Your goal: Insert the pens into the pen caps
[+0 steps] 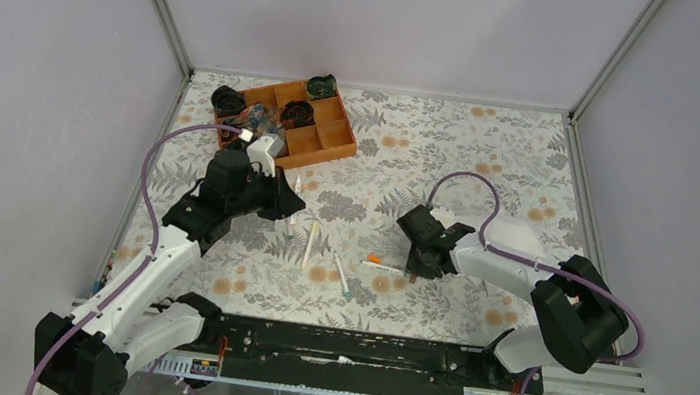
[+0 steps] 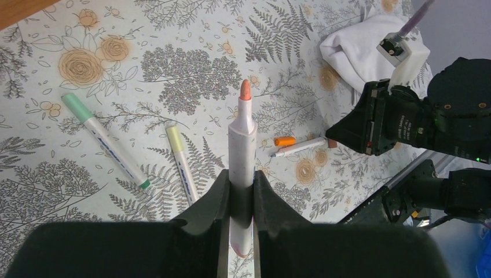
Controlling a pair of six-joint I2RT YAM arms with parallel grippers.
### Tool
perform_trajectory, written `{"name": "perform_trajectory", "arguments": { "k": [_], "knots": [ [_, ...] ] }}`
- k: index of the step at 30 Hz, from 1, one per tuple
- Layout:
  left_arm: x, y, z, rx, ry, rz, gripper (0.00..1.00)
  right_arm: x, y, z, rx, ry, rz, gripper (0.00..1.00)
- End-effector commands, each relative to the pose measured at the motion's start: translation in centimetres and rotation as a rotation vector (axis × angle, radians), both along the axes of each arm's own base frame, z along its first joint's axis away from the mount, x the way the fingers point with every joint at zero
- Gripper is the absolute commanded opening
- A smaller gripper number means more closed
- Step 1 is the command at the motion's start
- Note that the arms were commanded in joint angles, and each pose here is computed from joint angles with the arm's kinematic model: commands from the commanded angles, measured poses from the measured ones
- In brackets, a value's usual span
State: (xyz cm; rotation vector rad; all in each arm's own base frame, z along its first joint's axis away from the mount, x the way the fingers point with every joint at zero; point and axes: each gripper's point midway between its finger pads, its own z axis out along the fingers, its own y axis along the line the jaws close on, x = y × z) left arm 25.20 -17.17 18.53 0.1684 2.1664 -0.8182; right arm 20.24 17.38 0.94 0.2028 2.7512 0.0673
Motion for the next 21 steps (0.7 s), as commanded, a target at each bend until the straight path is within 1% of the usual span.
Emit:
{"name": "perform_trajectory", "arguments": {
  "k": [1, 6, 10, 12, 16, 21],
  "knots": [
    [0.5, 0.6, 0.2, 0.010, -0.032, 0.031, 0.00, -0.1, -0.6, 0.6, -0.023, -0.028, -0.005, 0.16],
    [0.9, 1.2, 0.0, 0.030, -0.038, 0.069, 0.00, 0.7, -0.5, 2.9, 0.011, -0.108, 0.016, 0.01],
    [0.9, 1.2, -0.3, 0.031, -0.035, 0.078, 0.00, 1.2, 0.1, 5.1, 0.070, -0.176, 0.045, 0.00],
    [0.9, 0.8, -0.1, 0.020, -0.044, 0.057, 0.00, 1.4, 0.5, 6.2, 0.104, -0.208, 0.059, 0.00],
    [0.0, -1.7, 0.8, -0.021, -0.081, -0.051, 0.00, 1.9, 2.0, 9.0, 0.212, -0.274, 0.085, 0.00],
    [-3.6, -6.5, 2.2, -0.120, -0.131, -0.298, 0.00, 3.2, 5.4, 14.3, 0.419, -0.386, 0.114, 0.00]
  ]
}}
